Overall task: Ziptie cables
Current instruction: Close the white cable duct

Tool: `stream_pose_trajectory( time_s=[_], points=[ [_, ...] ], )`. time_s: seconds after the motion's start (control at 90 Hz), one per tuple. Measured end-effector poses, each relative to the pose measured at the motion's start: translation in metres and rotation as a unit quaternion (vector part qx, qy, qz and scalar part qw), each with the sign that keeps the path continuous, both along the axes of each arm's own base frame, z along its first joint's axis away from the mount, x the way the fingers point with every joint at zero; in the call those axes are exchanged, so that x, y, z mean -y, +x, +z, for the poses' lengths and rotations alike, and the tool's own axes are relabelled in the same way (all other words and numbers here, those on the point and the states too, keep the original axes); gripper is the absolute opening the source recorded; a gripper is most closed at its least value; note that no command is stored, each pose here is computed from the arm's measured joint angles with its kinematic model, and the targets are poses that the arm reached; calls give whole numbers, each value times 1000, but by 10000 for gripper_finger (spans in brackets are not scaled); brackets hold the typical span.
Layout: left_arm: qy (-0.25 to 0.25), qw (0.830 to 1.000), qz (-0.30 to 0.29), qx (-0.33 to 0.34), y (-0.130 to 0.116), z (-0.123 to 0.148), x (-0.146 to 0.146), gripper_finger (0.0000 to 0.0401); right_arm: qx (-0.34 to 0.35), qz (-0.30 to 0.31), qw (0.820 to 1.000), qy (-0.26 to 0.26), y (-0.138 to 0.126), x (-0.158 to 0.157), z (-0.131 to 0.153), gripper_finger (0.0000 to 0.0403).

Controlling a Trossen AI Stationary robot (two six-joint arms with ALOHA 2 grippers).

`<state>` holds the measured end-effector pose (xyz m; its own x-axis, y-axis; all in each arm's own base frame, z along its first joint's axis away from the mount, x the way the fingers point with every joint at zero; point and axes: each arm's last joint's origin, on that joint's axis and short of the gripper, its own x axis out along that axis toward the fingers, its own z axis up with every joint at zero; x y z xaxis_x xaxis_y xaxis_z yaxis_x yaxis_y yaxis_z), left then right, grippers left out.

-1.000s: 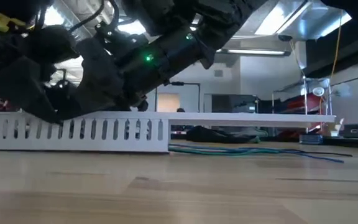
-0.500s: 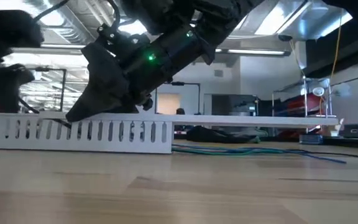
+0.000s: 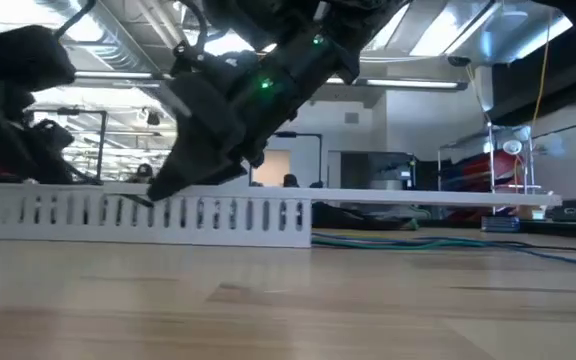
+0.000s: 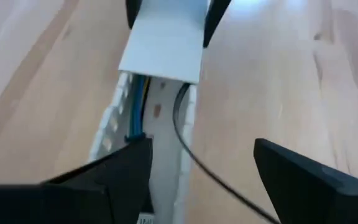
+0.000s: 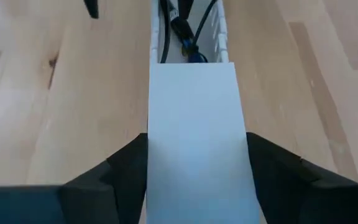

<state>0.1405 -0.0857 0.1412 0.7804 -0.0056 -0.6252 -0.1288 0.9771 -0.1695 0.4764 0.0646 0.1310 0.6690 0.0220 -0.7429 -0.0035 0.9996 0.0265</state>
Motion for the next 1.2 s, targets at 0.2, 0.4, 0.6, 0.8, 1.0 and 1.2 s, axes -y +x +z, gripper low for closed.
stream_pose_trajectory(
  time_s=[0.2,0.4,0.6,0.8,1.0,1.2],
  points=[
    [21,1000,16,-2,13,4,-3,265,-6,18,1000,13,-2,-2,-2,218],
    [79,996,-5,-30,19,22,-6,265,0,17,1000,13,-2,-2,0,218],
    [91,995,-2,-42,13,5,-13,265,19,21,999,15,0,-3,2,218],
    [42,999,-9,-4,11,-11,-17,265,24,23,999,16,1,-3,2,218],
    [17,1000,-5,25,5,-28,-20,259,26,21,999,14,1,-4,2,218],
    [25,999,-8,28,6,-32,-20,236,37,20,999,14,3,-4,3,218]
  ],
)
